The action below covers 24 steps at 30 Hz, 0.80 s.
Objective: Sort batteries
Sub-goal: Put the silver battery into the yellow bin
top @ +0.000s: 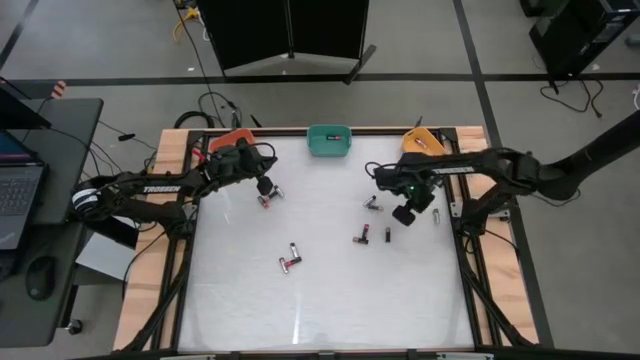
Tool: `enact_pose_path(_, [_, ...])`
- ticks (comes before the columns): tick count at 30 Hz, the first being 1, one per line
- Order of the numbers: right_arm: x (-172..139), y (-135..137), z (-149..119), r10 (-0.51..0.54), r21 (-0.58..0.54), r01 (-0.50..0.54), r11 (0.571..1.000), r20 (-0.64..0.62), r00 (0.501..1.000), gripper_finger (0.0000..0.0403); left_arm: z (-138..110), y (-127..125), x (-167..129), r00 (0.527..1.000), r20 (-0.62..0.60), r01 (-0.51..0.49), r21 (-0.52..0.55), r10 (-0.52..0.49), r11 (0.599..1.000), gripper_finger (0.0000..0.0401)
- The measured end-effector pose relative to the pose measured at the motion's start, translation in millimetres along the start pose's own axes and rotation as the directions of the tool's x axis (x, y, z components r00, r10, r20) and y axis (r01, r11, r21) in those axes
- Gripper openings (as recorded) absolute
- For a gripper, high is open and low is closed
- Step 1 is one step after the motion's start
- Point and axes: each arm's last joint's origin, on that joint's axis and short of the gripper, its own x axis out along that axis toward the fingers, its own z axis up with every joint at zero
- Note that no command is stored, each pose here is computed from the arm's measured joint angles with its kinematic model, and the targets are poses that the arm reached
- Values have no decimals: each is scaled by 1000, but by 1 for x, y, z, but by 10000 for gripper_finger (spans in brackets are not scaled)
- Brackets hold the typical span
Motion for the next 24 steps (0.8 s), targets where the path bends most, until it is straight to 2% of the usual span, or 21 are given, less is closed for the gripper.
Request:
enact_pose_path(3, [5,-4,-10,5,110,-9,994,38,999,34,0,0,0,1000,-3,0,3,0,1000,11])
enact_pose_path(7, [19,-8,-18,14,203,-26,979,61,998,51,0,0,0,1000,-3,0,19,0,1000,11])
enact_pose_path(12, [34,-13,-24,-38,316,18,949,56,998,84,0,0,0,1000,-3,0,20,0,1000,11])
enact_pose_path(15, [42,-16,-26,-62,355,42,934,46,997,105,0,0,0,1000,-3,0,20,0,1000,11])
enact_pose_path(19, [54,-16,-23,-38,371,5,929,80,996,128,0,0,0,1000,-3,0,20,0,1000,11])
enact_pose_path(24, [64,-18,-22,-13,381,-23,924,91,996,133,0,0,0,1000,-3,0,20,0,1000,11])
